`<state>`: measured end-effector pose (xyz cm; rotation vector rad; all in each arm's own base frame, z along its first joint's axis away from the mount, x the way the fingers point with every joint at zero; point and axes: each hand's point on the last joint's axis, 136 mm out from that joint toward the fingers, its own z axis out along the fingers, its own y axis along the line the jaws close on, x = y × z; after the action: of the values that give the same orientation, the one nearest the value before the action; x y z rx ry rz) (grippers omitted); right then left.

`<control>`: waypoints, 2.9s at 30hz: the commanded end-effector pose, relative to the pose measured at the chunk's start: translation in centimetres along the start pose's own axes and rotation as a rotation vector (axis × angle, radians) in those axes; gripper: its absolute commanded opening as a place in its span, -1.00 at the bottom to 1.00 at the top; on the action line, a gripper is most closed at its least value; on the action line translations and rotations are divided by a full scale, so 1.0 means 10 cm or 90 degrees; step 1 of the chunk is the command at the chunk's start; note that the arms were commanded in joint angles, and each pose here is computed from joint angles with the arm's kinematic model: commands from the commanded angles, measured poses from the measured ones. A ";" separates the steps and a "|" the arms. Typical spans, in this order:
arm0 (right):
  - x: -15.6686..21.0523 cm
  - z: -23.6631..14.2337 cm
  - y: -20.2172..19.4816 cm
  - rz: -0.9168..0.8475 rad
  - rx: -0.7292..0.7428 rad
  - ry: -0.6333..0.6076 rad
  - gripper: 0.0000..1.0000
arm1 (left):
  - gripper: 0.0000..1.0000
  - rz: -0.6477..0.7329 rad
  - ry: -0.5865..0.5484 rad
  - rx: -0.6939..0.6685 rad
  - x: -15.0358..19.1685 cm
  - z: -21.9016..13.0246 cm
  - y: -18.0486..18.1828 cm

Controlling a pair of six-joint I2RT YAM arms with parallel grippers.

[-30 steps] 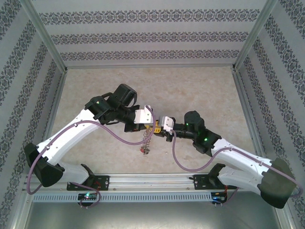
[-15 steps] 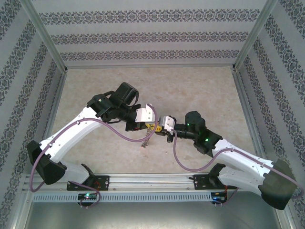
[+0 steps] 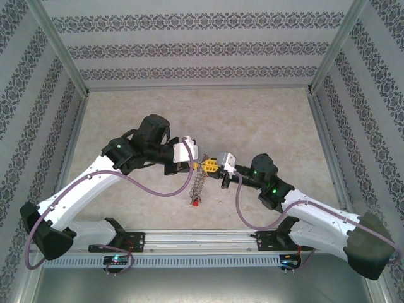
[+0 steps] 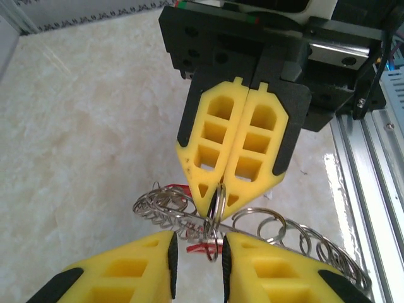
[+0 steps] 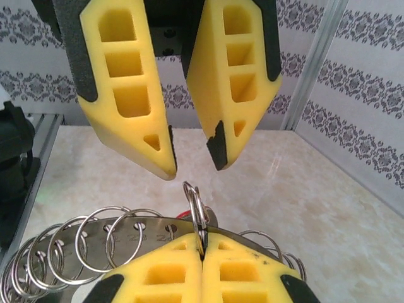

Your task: Put the keys on the keyring

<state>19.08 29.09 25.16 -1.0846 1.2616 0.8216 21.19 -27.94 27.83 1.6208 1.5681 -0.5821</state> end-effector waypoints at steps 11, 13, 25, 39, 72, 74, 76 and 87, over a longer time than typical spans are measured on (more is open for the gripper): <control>-0.35 -0.02 0.02 -0.022 0.000 -0.100 -1.00 | -0.62 -0.012 -0.073 0.027 -0.13 0.06 -0.04; -0.34 -0.02 0.02 -0.023 0.002 -0.102 -1.00 | -0.64 -0.010 -0.072 0.031 -0.10 0.08 -0.06; -0.27 0.05 -0.02 -0.022 0.005 -0.079 -1.00 | -0.98 0.001 -0.029 0.034 -0.02 0.03 -0.08; -0.07 0.12 -0.01 -0.039 -0.012 0.012 -0.50 | -1.00 0.033 0.098 0.060 0.25 0.00 -0.09; 0.00 0.19 0.14 -0.024 -0.076 0.037 -0.43 | -1.00 0.038 0.095 0.059 0.20 0.04 -0.01; -0.02 0.20 0.12 -0.025 -0.074 0.034 -0.43 | -1.00 0.037 0.092 0.063 0.19 0.04 -0.02; -0.03 0.22 0.11 -0.027 -0.073 0.032 -0.43 | -1.00 0.039 0.091 0.066 0.19 0.04 -0.03; -0.03 0.25 0.07 -0.024 -0.065 0.032 -0.61 | -1.00 0.039 0.090 0.071 0.17 0.05 -0.03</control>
<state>19.31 31.07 23.68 -1.2148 1.3039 0.8328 21.34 -26.60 24.43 1.8182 1.6818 -0.5064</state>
